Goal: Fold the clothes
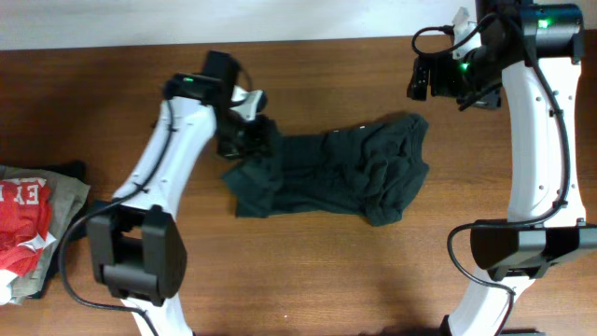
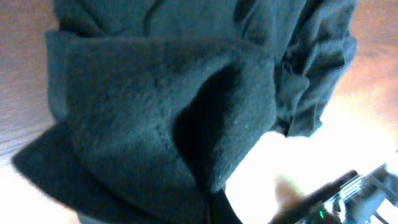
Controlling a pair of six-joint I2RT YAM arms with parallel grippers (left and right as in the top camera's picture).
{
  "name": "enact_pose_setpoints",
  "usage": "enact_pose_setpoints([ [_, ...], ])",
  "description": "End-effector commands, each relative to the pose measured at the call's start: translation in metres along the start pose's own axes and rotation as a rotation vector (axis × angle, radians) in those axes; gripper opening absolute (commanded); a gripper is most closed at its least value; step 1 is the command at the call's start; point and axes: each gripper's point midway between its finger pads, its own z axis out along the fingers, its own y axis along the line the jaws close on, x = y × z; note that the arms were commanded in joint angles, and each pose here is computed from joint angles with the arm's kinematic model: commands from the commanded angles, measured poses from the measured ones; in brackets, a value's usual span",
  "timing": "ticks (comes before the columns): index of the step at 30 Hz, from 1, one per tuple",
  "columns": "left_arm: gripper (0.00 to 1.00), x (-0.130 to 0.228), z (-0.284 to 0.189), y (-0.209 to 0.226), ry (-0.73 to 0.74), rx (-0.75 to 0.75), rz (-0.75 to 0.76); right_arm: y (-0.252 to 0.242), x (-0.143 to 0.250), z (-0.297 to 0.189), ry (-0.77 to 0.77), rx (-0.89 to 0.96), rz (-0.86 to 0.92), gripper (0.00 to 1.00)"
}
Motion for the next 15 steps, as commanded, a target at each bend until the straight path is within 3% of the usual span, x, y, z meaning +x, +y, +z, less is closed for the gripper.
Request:
enact_pose_setpoints([
  [1, 0.00, -0.015, 0.013, -0.022, -0.093, -0.087, -0.047, 0.001, 0.003, -0.006, 0.000, 0.007, -0.016, 0.99],
  [6, 0.02, -0.015, 0.072, -0.022, -0.022, -0.103, -0.075, 0.006, 0.006, -0.005, 0.009, -0.012, -0.020, 0.99],
  [8, 0.16, -0.010, 0.090, -0.016, 0.022, -0.111, -0.090, 0.010, 0.006, -0.005, 0.011, -0.015, -0.028, 0.99],
  [10, 0.25, -0.010, 0.112, -0.023, 0.050, -0.068, -0.079, 0.016, 0.008, -0.004, 0.014, -0.019, -0.044, 0.99],
  [15, 0.24, -0.005, 0.124, -0.052, 0.044, -0.028, -0.065, 0.020, 0.009, -0.003, 0.016, -0.022, -0.051, 0.99],
])
